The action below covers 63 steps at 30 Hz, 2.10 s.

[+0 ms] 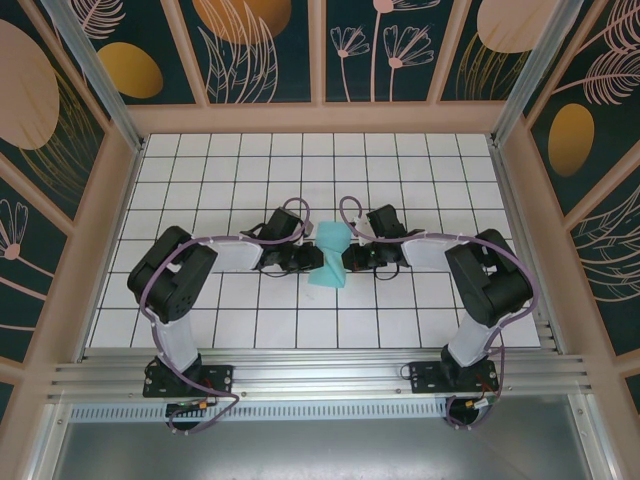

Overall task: Fold a paper plane with a square sheet of paper (pick it up from the middle)
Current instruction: Fold the triangle a second time at the center of the table.

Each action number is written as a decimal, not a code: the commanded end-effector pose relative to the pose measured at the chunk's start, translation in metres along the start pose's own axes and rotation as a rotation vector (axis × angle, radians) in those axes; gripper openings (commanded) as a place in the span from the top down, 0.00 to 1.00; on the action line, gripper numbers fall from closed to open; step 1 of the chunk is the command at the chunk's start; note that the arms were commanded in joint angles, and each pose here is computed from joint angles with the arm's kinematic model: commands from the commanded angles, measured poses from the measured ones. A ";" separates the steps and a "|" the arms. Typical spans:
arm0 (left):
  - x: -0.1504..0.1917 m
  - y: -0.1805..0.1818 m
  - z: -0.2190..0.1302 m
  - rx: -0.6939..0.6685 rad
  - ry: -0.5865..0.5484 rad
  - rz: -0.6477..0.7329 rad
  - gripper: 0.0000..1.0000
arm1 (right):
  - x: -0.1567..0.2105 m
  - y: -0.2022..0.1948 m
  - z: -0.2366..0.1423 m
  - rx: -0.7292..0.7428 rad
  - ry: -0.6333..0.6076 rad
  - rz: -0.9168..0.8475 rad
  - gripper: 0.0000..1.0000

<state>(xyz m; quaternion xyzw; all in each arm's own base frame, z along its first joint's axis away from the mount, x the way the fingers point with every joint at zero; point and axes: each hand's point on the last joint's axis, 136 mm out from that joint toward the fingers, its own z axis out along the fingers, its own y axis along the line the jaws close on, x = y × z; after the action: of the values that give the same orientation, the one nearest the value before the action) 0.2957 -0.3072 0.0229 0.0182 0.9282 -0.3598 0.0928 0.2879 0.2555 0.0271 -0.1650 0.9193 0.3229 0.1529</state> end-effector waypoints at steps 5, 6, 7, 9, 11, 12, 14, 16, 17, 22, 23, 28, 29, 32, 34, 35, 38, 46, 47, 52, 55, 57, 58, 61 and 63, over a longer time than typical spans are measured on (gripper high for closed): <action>0.012 -0.008 -0.012 0.030 0.027 0.032 0.80 | -0.003 0.004 -0.006 -0.010 -0.001 -0.014 0.91; 0.015 -0.007 -0.012 0.031 0.033 0.035 0.80 | -0.003 0.004 -0.006 -0.008 -0.001 -0.013 0.91; 0.016 -0.006 -0.011 0.028 0.036 0.034 0.80 | -0.003 0.004 -0.006 -0.008 -0.002 -0.014 0.91; 0.020 -0.004 -0.011 0.032 0.046 0.034 0.81 | -0.004 0.003 -0.004 -0.009 0.000 -0.012 0.91; 0.024 -0.002 -0.010 0.035 0.058 0.034 0.82 | -0.003 0.002 -0.002 -0.008 0.007 -0.008 0.91; 0.026 -0.001 -0.009 0.032 0.061 0.033 0.82 | -0.003 0.002 -0.001 -0.007 0.008 -0.007 0.90; 0.028 0.004 -0.006 0.023 0.067 0.027 0.82 | -0.002 0.001 0.000 -0.007 0.010 -0.006 0.90; 0.031 0.007 -0.003 0.016 0.078 0.023 0.83 | -0.001 0.000 0.001 -0.006 0.016 -0.002 0.90; 0.032 0.009 -0.001 0.011 0.081 0.020 0.83 | -0.001 0.000 0.001 -0.006 0.017 -0.003 0.90; 0.032 0.014 0.001 -0.013 0.081 0.021 0.83 | 0.002 -0.002 0.002 0.005 0.025 0.000 0.90; 0.032 0.015 0.002 -0.017 0.083 0.021 0.83 | 0.001 -0.001 0.003 0.002 0.028 0.000 0.89; 0.033 0.017 0.003 -0.024 0.088 0.020 0.84 | 0.002 0.006 0.004 -0.006 0.034 -0.017 0.89; 0.032 0.017 0.002 -0.026 0.085 0.022 0.84 | 0.002 0.006 0.004 -0.003 0.034 -0.018 0.89; 0.033 0.018 0.003 -0.029 0.089 0.021 0.84 | -0.001 0.003 0.003 0.017 0.027 -0.019 0.89; 0.033 0.019 0.003 -0.032 0.090 0.021 0.84 | -0.003 0.001 0.003 0.030 0.023 -0.022 0.89; 0.034 0.020 0.004 -0.035 0.092 0.019 0.84 | -0.003 0.000 0.004 0.036 0.025 -0.023 0.89; 0.033 0.019 0.003 -0.034 0.090 0.022 0.84 | -0.001 -0.004 0.006 0.053 0.041 -0.023 0.89; 0.033 0.020 0.004 -0.038 0.092 0.025 0.84 | -0.002 -0.003 0.008 0.046 0.047 -0.027 0.89; 0.033 0.020 0.004 -0.039 0.092 0.024 0.84 | -0.001 -0.003 0.008 0.045 0.047 -0.027 0.89; 0.032 0.019 0.003 -0.038 0.089 0.027 0.84 | 0.004 -0.006 0.008 0.056 0.056 -0.015 0.89; 0.031 0.016 0.003 -0.030 0.087 0.031 0.83 | 0.006 -0.008 0.009 0.062 0.059 -0.011 0.89; 0.030 0.014 0.002 -0.021 0.086 0.032 0.82 | 0.007 -0.010 0.011 0.068 0.063 -0.005 0.89; 0.028 0.011 0.000 -0.014 0.081 0.033 0.82 | 0.008 -0.011 0.011 0.070 0.065 -0.003 0.89; 0.019 -0.004 -0.007 0.019 0.046 0.045 0.81 | 0.011 -0.014 0.013 0.087 0.072 0.003 0.89; 0.011 -0.012 -0.013 0.024 0.018 0.054 0.79 | 0.013 -0.015 0.014 0.089 0.077 0.005 0.89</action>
<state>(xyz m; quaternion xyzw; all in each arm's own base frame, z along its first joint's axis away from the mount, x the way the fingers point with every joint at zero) 0.2736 -0.3015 0.0179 0.0399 0.9284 -0.3626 0.0707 0.2899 0.2555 0.0177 -0.1700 0.9297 0.2959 0.1387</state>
